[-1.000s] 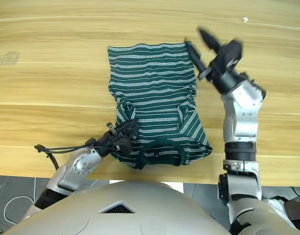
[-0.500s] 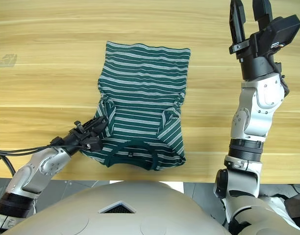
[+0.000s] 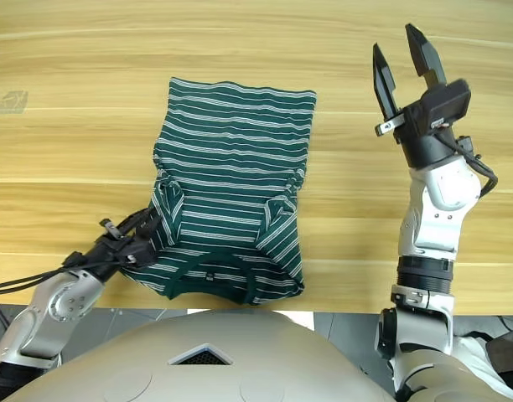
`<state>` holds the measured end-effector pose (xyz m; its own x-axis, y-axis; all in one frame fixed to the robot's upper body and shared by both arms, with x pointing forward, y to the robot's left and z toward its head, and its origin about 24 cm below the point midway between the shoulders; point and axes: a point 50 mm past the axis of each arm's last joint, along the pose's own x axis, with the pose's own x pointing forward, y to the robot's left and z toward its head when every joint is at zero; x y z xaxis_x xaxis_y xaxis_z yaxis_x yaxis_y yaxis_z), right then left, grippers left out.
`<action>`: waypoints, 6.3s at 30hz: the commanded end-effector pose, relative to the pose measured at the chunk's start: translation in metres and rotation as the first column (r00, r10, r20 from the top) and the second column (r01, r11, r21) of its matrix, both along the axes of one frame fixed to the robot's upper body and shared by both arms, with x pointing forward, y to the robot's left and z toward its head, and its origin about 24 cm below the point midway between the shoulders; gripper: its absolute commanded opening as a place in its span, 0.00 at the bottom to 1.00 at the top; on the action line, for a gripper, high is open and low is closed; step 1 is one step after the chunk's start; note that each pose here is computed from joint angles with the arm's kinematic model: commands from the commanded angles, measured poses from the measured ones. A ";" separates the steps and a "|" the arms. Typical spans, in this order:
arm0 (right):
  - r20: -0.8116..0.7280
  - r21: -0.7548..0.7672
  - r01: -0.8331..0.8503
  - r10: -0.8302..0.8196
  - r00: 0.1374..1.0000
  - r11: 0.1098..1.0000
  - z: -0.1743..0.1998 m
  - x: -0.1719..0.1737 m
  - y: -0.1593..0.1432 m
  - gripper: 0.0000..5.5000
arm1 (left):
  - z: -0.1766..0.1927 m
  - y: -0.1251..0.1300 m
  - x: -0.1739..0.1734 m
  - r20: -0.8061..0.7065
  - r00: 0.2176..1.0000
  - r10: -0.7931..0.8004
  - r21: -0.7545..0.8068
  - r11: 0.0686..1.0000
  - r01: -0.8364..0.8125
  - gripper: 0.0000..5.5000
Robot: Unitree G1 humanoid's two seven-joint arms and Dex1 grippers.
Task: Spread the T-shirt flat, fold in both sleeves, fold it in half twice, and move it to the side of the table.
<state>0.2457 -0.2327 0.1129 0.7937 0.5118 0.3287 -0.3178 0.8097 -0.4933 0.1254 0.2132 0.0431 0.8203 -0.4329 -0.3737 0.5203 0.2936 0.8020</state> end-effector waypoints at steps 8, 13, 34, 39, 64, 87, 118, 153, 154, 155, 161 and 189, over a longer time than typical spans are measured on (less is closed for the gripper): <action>-0.093 -0.716 -0.325 0.376 0.922 0.618 -0.039 -0.070 -0.023 0.35 | 0.061 0.047 -0.016 -0.001 0.997 0.082 0.010 0.997 -0.082 0.20; -0.304 -0.757 -0.535 0.522 0.797 0.375 -0.076 -0.101 -0.026 0.35 | 0.015 0.073 -0.034 -0.130 0.990 -0.060 0.385 0.917 0.106 0.20; -0.488 -0.541 -0.790 0.657 0.575 0.290 -0.125 -0.172 0.000 0.35 | -0.023 0.052 -0.044 -0.136 0.806 -0.576 0.480 0.673 0.562 0.24; -0.477 -0.545 -0.780 0.651 0.590 0.308 -0.125 -0.169 0.003 0.47 | -0.022 0.052 -0.045 -0.135 0.808 -0.574 0.484 0.673 0.559 0.35; -0.508 -0.549 -0.781 0.623 0.595 0.297 -0.139 -0.159 0.013 0.39 | -0.038 0.044 -0.054 -0.163 0.770 -0.617 0.476 0.634 0.609 0.40; -0.732 -0.049 -0.790 0.517 0.445 0.611 -0.118 -0.148 0.037 0.00 | -0.023 0.034 -0.061 -0.288 0.874 -0.391 0.240 0.854 0.461 0.00; -0.627 0.437 -0.581 0.696 0.351 0.686 -0.015 -0.015 0.035 0.00 | 0.065 0.008 0.014 -0.386 0.876 -0.288 -0.323 0.932 0.164 0.00; -0.680 0.194 0.082 0.073 0.730 0.978 -0.059 0.117 0.029 0.30 | 0.015 0.045 0.182 -0.388 0.875 0.291 -0.728 0.486 -0.484 0.34; -0.674 0.174 0.127 0.024 0.738 0.977 -0.059 0.119 0.026 0.30 | 0.013 0.047 0.182 -0.404 0.864 0.300 -0.743 0.444 -0.501 0.37; -0.670 0.156 0.161 -0.015 0.742 0.974 -0.058 0.120 0.023 0.30 | 0.013 0.049 0.181 -0.411 0.859 0.305 -0.751 0.421 -0.508 0.40; -0.634 0.088 0.239 -0.131 0.762 0.967 -0.061 0.118 0.014 0.30 | 0.001 0.060 0.172 -0.431 0.833 0.346 -0.740 0.393 -0.546 0.57; -0.111 -0.640 -0.501 0.575 0.811 0.582 -0.064 0.040 0.162 0.30 | -0.027 0.020 0.098 -0.244 0.952 0.186 -0.445 0.850 -0.280 0.69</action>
